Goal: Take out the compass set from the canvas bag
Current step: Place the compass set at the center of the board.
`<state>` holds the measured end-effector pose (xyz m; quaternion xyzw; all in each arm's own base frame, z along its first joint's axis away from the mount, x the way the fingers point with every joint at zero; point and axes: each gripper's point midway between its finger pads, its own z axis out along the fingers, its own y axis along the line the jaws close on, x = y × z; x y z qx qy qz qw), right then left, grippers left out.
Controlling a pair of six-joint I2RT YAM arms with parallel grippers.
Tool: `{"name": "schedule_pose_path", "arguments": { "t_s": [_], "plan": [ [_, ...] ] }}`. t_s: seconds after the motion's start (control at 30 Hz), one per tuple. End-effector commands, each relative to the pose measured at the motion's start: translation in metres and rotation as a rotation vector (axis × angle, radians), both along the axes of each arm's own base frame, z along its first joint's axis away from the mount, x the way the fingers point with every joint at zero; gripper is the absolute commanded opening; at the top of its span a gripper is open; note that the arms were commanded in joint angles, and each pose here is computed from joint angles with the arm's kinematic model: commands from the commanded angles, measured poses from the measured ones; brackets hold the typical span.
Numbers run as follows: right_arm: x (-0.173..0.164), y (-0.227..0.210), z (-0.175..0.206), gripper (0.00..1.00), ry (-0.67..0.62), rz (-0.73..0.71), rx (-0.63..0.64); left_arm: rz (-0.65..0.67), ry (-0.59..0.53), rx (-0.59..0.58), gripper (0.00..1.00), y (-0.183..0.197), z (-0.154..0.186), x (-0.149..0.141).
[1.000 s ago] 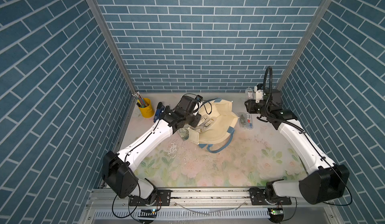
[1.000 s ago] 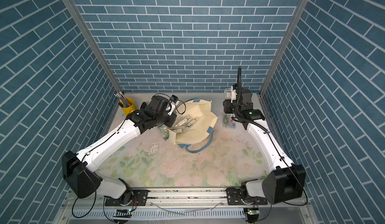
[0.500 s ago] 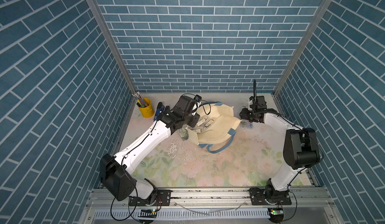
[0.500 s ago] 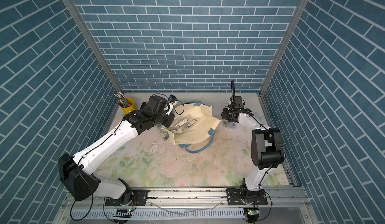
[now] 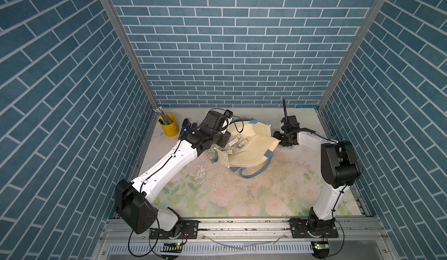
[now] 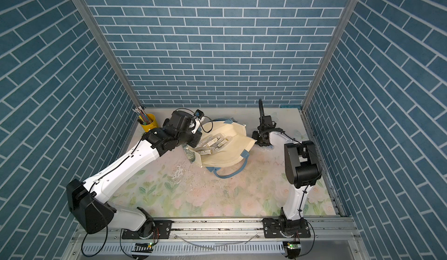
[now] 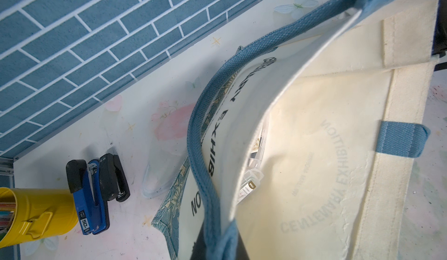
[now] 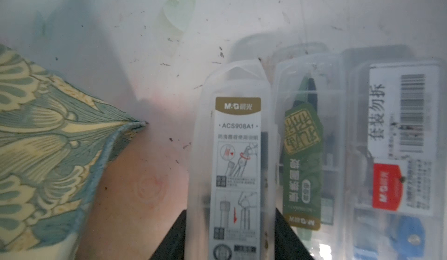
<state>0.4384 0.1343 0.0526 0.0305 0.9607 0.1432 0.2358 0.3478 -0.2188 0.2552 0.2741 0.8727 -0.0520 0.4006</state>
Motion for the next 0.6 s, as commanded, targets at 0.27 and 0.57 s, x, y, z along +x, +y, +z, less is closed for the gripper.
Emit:
{"name": "schedule_pose_path", "arguments": {
  "t_s": [0.27,0.57],
  "plan": [
    [0.0100,-0.0014,-0.0039,0.32,0.020,-0.034,-0.031,-0.007,-0.060,-0.056,0.00,-0.0026,0.0204,0.0046],
    [0.0135,0.0000,-0.0026,0.42,0.020,-0.028,-0.039,-0.012,-0.062,-0.063,0.00,-0.0033,0.0214,0.0036]
  ]
}}
